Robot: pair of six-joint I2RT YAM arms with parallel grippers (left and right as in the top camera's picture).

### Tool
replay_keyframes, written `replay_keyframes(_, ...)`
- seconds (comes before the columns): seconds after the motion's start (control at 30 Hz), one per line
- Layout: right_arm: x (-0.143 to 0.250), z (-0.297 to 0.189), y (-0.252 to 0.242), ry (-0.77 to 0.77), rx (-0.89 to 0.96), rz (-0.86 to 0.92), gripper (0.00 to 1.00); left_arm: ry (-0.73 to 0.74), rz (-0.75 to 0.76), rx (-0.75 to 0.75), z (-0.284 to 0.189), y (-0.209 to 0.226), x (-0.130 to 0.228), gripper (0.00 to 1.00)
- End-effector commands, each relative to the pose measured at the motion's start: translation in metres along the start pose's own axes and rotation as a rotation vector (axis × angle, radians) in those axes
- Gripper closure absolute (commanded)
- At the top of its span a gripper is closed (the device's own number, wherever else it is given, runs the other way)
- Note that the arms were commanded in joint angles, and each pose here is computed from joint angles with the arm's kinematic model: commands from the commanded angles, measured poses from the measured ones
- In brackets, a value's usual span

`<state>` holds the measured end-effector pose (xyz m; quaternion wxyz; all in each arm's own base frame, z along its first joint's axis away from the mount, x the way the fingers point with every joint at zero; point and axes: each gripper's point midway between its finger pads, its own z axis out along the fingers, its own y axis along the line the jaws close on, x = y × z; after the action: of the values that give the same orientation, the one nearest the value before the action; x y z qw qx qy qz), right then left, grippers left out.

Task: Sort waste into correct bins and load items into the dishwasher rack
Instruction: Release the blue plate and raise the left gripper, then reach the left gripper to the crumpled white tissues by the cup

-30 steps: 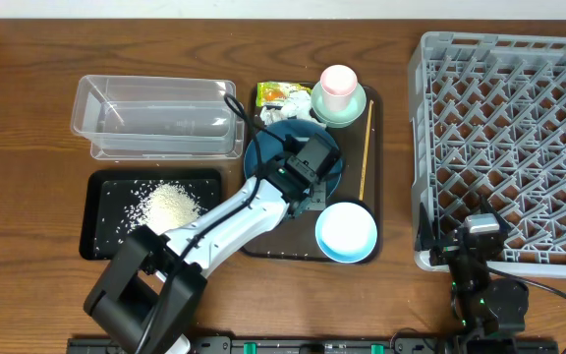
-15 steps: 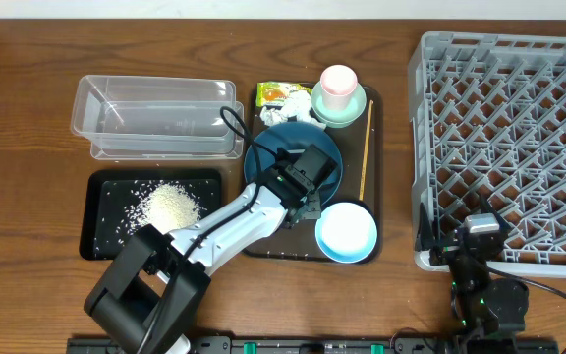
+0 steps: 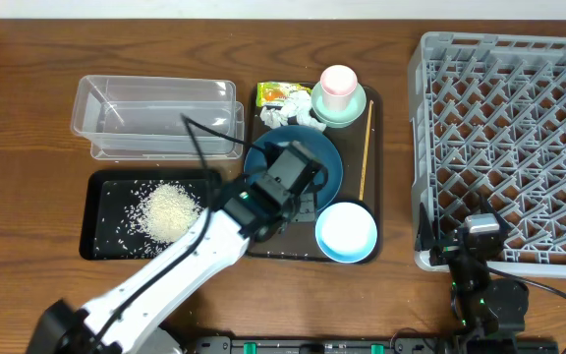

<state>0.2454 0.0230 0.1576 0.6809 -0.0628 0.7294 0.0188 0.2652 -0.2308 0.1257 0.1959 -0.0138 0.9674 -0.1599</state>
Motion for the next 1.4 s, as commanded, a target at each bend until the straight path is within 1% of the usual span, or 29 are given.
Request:
replay_keyframes(0.0,0.001,0.0,-0.004,0.003,0.02,-0.012,0.01,-0.149,-0.002,-0.081,-0.009,0.011,-0.029,0.94)
replay_keyframes(0.07,0.001,0.0,-0.004,0.003,0.02,-0.012,0.01,-0.286,-0.014,-0.172,-0.011,0.023,-0.054,0.94)
replay_keyframes(0.13,0.001,0.0,-0.004,0.003,0.02,-0.012,0.01,-0.421,-0.015,-0.224,-0.016,0.027,-0.081,0.93)
replay_keyframes(0.17,0.001,0.0,-0.004,0.003,0.02,-0.012,0.01,-0.469,0.001,-0.228,-0.017,0.024,-0.092,0.89)
replay_keyframes(0.2,0.001,0.0,-0.004,0.003,0.02,-0.012,0.01,-0.505,0.019,-0.213,-0.018,0.019,-0.102,0.72)
replay_keyframes(0.23,0.001,0.0,-0.004,0.003,0.02,-0.012,0.01,-0.536,0.03,-0.18,-0.018,0.012,-0.112,0.5)
replay_keyframes(0.27,0.001,0.0,-0.004,0.003,0.02,-0.012,0.01,-0.539,0.056,-0.138,-0.017,0.004,-0.119,0.43)
replay_keyframes(0.33,0.001,0.0,-0.004,0.003,0.02,-0.012,0.01,-0.502,0.077,-0.054,-0.017,-0.008,-0.13,0.41)
replay_keyframes(0.4,0.001,0.0,-0.004,0.003,0.02,-0.012,0.01,-0.447,0.056,0.008,-0.021,-0.01,-0.141,0.39)
replay_keyframes(0.53,0.001,0.0,-0.004,0.003,0.02,-0.012,0.01,-0.33,-0.015,0.025,-0.035,0.015,-0.175,0.39)
replay_keyframes(0.6,0.001,0.0,-0.004,0.003,0.02,-0.012,0.01,-0.27,0.016,0.054,-0.037,0.021,-0.186,0.39)
replay_keyframes(0.67,0.001,0.0,-0.004,0.003,0.02,-0.012,0.01,-0.217,0.067,0.11,-0.036,0.018,-0.194,0.36)
replay_keyframes(0.77,0.001,0.0,-0.004,0.003,0.02,-0.012,0.01,-0.176,0.147,0.153,-0.022,0.012,-0.201,0.36)
replay_keyframes(0.87,0.001,0.0,-0.004,0.003,0.02,-0.012,0.01,-0.165,0.223,0.129,0.0,0.012,-0.203,0.35)
replay_keyframes(1.03,0.001,0.0,-0.004,0.003,0.02,-0.012,0.01,-0.177,0.224,-0.026,0.042,0.034,-0.21,0.35)
replay_keyframes(1.13,0.001,0.0,-0.004,0.003,0.02,-0.012,0.01,-0.167,0.222,-0.062,0.064,0.042,-0.21,0.35)
replay_keyframes(1.37,0.001,0.0,-0.004,0.003,0.02,-0.012,0.01,-0.092,0.219,-0.089,0.109,0.056,-0.196,0.35)
